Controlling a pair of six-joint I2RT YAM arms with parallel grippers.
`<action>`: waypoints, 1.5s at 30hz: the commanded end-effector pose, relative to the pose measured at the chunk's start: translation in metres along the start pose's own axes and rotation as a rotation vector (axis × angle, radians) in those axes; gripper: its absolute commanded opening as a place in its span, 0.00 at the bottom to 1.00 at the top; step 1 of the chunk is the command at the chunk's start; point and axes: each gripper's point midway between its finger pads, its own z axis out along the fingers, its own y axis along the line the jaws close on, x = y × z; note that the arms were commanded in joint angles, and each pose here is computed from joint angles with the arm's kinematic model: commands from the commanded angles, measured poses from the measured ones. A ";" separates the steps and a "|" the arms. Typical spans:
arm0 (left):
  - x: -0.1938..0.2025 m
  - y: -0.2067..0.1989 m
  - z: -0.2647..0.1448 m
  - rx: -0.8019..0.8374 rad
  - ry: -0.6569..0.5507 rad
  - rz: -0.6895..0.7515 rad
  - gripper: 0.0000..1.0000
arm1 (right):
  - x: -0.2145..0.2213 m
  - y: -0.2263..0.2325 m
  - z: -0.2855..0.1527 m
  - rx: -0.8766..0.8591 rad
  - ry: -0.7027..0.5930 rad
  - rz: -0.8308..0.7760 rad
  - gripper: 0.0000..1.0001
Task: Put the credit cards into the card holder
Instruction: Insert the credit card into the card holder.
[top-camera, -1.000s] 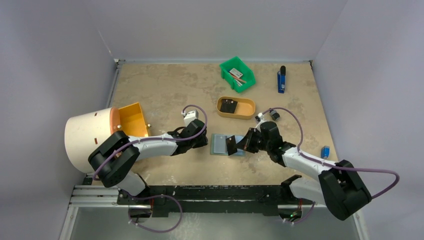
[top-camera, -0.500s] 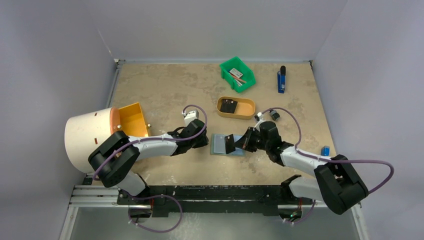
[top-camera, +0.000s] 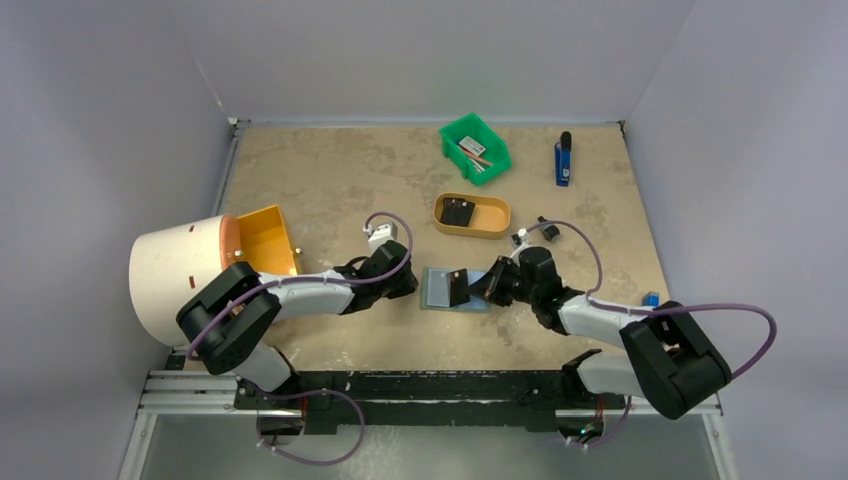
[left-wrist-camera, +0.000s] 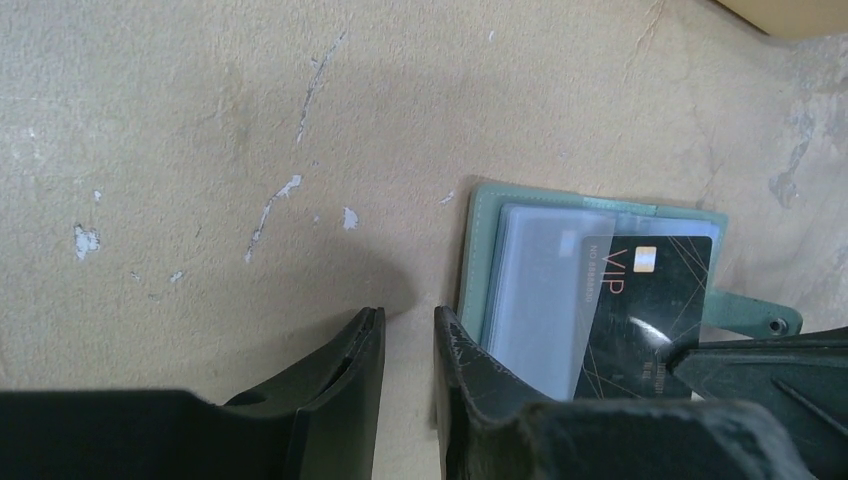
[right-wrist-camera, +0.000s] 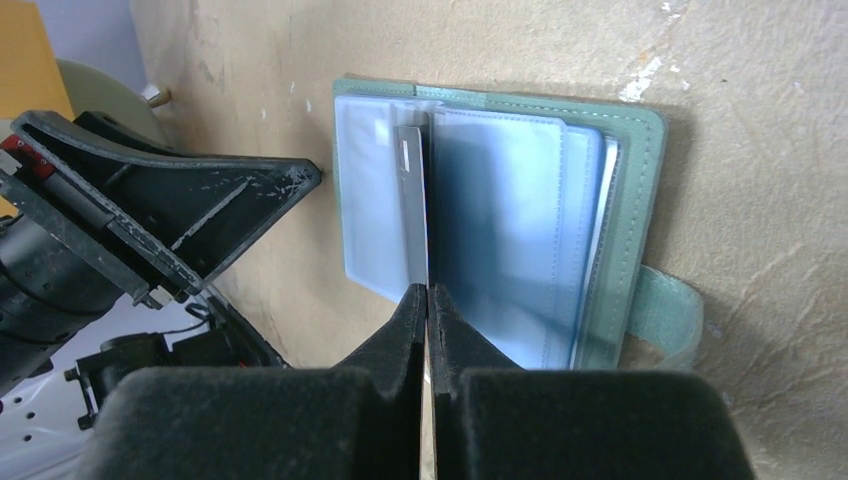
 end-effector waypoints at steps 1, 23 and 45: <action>0.003 -0.006 0.001 0.036 0.005 -0.023 0.23 | -0.006 -0.006 0.001 0.018 -0.047 0.028 0.00; 0.014 -0.011 0.003 0.067 0.032 -0.031 0.07 | -0.001 -0.005 0.010 0.000 -0.022 0.058 0.00; 0.016 -0.013 0.005 0.070 0.041 -0.025 0.05 | 0.001 0.013 0.008 -0.007 0.059 -0.038 0.48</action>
